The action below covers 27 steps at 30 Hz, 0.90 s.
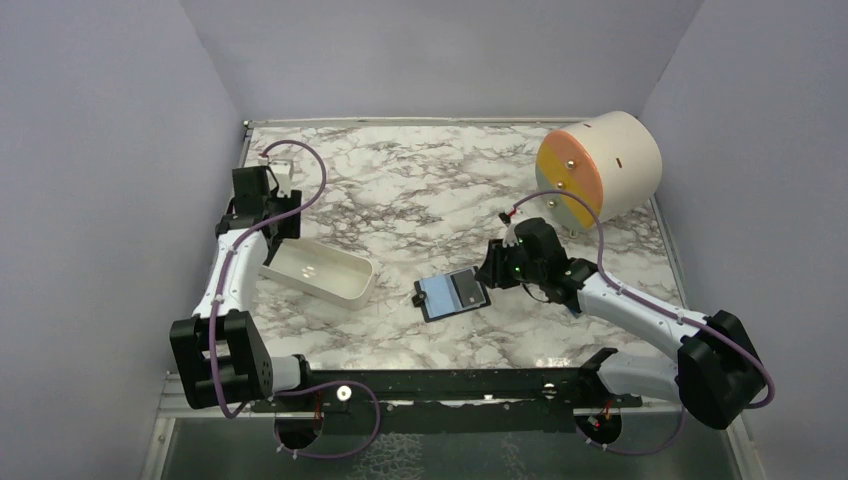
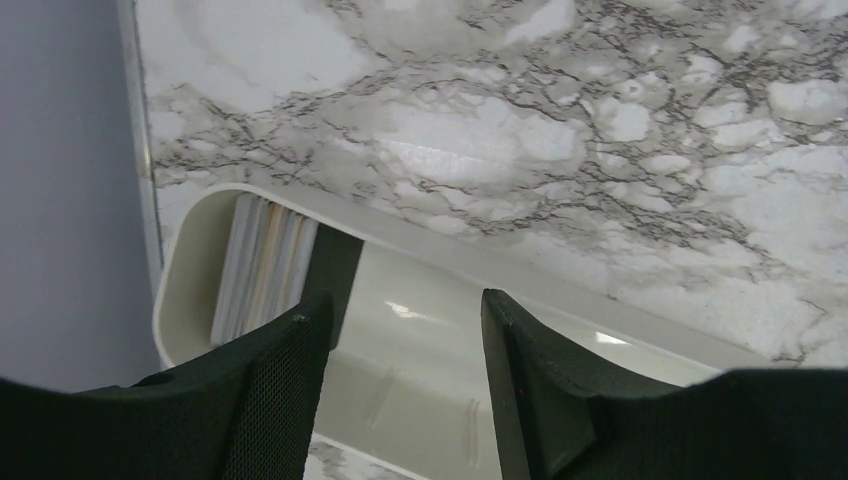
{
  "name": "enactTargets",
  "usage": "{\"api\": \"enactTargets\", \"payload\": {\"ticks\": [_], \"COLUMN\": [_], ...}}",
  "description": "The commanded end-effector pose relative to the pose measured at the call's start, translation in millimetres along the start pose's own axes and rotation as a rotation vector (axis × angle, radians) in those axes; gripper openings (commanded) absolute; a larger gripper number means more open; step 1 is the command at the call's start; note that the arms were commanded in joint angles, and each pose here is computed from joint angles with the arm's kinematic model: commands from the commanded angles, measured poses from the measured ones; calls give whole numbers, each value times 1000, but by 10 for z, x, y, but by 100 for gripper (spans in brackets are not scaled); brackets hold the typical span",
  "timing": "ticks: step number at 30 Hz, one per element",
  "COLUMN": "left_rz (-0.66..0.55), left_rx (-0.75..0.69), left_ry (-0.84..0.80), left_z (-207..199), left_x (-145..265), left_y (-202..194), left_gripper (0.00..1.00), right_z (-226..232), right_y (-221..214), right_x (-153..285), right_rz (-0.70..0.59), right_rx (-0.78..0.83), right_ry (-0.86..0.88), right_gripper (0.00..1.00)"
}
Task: Put the credit cards into the card holder
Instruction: Pick up the credit card from the storage box.
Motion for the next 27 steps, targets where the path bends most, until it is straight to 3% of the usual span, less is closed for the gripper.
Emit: {"api": "enactTargets", "payload": {"ticks": [1,12,27], "left_rz": [-120,-60,50], "left_rx": [-44,-54,-77], "left_ry": [78,157,180], "left_z": [349,557,601], "left_x": [105,16,-306], "left_y": [141,-196,-445], "left_gripper": [59,67,67], "right_z": [114,182,239], "right_y": [43,58,101], "right_x": [40,132,207], "right_rz": [4,-4,-31], "right_rx": [35,52,59], "right_ry": [64,109,139], "right_gripper": [31,31,31]}}
Point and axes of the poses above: each gripper's point midway between its finger pads, its own x axis back along the fingers, its own z axis along the line the jaws close on, y = z × x, the point moved 5 cm from there along x, back along the fingers, and after that the axes turned 8 degrees about -x, right-handed, at the moved point
